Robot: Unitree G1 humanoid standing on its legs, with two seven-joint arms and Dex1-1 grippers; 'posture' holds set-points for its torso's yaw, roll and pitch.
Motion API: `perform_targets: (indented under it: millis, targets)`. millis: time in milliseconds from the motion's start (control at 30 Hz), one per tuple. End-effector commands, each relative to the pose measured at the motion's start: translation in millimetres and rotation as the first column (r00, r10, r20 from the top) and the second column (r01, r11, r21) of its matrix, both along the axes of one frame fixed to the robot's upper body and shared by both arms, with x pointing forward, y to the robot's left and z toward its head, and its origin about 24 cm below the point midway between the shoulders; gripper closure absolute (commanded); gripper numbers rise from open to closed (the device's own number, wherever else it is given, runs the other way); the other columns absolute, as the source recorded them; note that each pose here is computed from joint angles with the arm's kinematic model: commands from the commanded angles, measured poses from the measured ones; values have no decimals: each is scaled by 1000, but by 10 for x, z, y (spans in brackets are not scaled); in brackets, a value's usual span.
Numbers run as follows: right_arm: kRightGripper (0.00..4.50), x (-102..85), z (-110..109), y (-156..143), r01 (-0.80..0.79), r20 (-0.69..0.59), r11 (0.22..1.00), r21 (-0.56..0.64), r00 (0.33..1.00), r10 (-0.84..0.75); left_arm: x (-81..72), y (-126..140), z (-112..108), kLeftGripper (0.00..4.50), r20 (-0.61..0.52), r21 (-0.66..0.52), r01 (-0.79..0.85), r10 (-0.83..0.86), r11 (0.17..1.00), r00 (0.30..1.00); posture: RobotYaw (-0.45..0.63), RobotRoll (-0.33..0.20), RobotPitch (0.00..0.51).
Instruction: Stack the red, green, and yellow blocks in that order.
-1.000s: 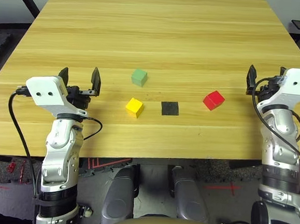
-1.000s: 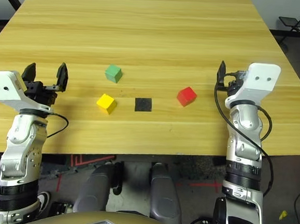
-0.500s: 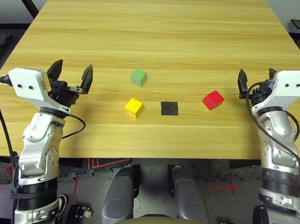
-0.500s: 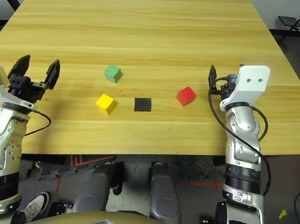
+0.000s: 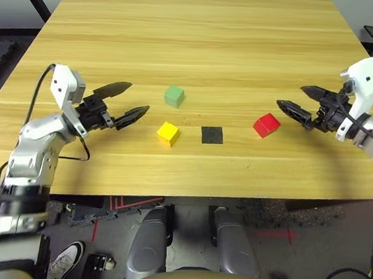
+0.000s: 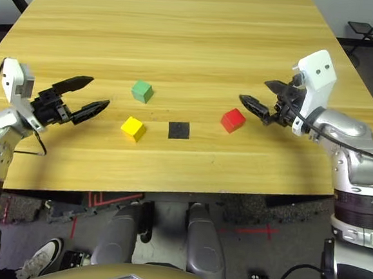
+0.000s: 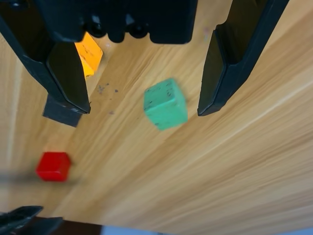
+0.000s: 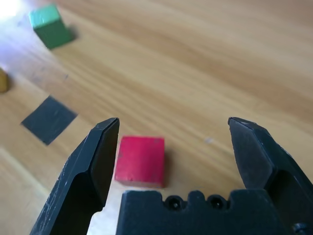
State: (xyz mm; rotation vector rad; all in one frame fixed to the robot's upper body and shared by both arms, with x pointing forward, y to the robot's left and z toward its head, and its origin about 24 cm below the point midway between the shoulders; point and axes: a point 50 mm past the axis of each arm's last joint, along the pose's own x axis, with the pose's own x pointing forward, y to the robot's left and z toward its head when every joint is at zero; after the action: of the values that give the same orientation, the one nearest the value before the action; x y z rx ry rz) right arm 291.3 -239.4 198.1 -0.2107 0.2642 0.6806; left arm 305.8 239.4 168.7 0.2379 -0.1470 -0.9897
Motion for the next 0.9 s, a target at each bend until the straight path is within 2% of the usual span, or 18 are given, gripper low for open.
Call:
perform_targets:
  millis: [33,167,367,900]
  targets:
    - [0,-5,-81,88,-43,-68,999,-29,997,41,73,-18,-8,47,-10,72,80,-80,994,997,303,-99,211]
    - [0,12,-170,149,-50,-97,996,-73,994,43,93,-68,64,47,-20,103,170,-169,980,985,303,-98,216]
    - [0,46,-314,202,-36,-101,992,-117,995,24,5,-184,157,47,-46,120,291,-287,949,957,312,-93,217]
    - [0,35,-671,269,-30,-113,987,-159,994,12,-76,-262,275,47,-22,115,301,-301,947,953,349,-74,225]
